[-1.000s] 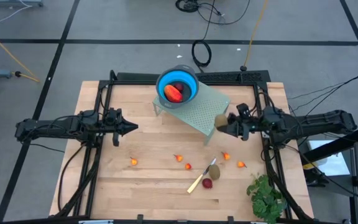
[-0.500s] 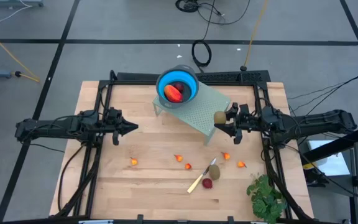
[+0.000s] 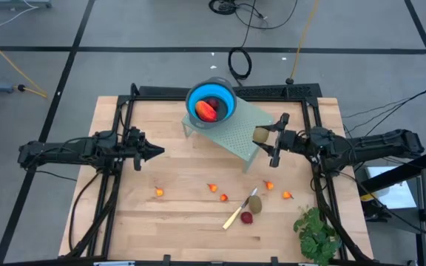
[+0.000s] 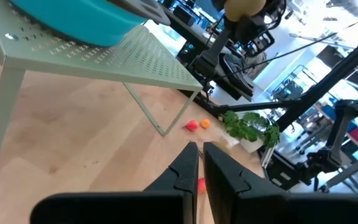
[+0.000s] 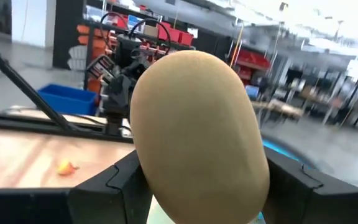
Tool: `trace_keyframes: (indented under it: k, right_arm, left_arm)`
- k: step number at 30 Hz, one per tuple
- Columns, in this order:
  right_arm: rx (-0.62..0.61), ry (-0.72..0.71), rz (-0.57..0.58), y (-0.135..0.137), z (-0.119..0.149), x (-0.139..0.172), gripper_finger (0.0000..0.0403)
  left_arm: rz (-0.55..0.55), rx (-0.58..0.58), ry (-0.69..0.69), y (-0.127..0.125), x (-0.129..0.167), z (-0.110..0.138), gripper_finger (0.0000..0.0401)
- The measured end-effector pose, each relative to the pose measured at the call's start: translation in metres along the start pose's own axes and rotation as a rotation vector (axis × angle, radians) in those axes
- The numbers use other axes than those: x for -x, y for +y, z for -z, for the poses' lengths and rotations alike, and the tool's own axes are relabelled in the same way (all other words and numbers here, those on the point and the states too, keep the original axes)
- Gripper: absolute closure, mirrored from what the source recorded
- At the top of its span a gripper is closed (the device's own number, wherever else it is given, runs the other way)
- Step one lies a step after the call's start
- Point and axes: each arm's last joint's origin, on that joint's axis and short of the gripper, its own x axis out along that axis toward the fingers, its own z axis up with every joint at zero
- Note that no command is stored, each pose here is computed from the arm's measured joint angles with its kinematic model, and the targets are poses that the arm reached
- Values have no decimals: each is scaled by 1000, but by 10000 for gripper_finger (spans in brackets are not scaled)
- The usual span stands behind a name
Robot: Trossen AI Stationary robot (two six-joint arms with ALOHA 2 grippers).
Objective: Pick & Place Fruit
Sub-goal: Put the kiwi into the blue strainer bowl on the shelf
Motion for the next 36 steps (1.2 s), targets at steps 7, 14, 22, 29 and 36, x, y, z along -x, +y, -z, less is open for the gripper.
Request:
trace_keyframes:
  k: [7, 14, 22, 29, 36]
  right_arm:
    - [224, -33, 13, 0, -2, -3, 184]
    - [296, -49, 21, 0, -3, -3, 183]
    - [298, -46, 18, 0, -3, -3, 182]
    - [306, -10, 3, 1, 1, -3, 185]
    - [213, 30, -13, 3, 5, -5, 182]
  left_arm:
    - [0, 44, 0, 0, 0, 0, 377]
    - [-7, 125, -5, 0, 0, 0, 377]
    - [-8, 181, -6, 0, 0, 0, 377]
    - [-21, 275, -16, 1, 0, 0, 377]
    - [-90, 303, -85, 3, 0, -2, 377]
